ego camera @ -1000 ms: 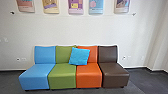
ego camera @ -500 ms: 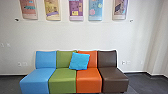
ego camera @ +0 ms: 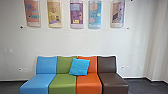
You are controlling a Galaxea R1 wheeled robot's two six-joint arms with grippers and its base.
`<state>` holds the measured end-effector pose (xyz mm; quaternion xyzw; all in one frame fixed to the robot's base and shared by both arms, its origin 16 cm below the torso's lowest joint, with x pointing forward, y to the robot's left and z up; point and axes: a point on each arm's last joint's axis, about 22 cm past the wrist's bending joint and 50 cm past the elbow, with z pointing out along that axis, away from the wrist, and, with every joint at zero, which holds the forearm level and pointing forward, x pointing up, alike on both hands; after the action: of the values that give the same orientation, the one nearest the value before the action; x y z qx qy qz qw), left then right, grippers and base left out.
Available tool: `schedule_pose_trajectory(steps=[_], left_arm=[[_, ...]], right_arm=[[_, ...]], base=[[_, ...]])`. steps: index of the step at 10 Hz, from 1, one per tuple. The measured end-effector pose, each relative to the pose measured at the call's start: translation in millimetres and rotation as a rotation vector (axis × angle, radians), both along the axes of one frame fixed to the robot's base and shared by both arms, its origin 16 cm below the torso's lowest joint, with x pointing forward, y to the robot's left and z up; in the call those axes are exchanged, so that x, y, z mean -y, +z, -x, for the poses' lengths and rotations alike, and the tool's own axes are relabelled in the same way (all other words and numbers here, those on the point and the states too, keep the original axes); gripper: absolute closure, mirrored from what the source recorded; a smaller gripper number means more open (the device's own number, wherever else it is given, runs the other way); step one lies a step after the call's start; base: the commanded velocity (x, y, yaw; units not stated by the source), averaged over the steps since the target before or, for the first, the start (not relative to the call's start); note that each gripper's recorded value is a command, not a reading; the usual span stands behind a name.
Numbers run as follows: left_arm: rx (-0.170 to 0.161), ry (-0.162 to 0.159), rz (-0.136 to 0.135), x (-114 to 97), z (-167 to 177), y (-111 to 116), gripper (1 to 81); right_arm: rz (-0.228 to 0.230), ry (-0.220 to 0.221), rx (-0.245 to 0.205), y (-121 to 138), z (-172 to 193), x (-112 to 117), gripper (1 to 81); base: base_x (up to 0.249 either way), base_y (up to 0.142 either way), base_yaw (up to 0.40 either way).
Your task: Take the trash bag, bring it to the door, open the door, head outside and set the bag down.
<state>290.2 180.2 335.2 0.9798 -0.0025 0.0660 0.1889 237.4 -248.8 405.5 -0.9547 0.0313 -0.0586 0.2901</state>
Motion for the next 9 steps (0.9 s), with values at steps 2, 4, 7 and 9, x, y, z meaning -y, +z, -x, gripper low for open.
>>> schedule_pose_trajectory(steps=[2,4,7,9], left_arm=[[-0.016,-0.003,0.002,3.0,13.1,10.9,81.1],[-0.041,-0.018,0.006,10.3,36.2,19.9,81.1],[-0.079,-0.024,0.006,12.0,66.4,33.3,81.1],[-0.103,-0.025,0.003,14.6,86.5,40.9,81.1]], right_arm=[[0.027,-0.012,-0.014,2.8,8.9,7.1,1.0],[0.042,-0.020,-0.036,2.0,32.1,0.3,1.0],[0.068,-0.016,-0.057,4.5,53.4,-6.8,1.0],[0.085,-0.010,-0.086,3.6,80.8,-12.4,1.0]], base=[[0.000,0.000,0.000],[0.000,0.000,0.000],[0.000,0.000,0.000],[0.000,0.000,0.000]])
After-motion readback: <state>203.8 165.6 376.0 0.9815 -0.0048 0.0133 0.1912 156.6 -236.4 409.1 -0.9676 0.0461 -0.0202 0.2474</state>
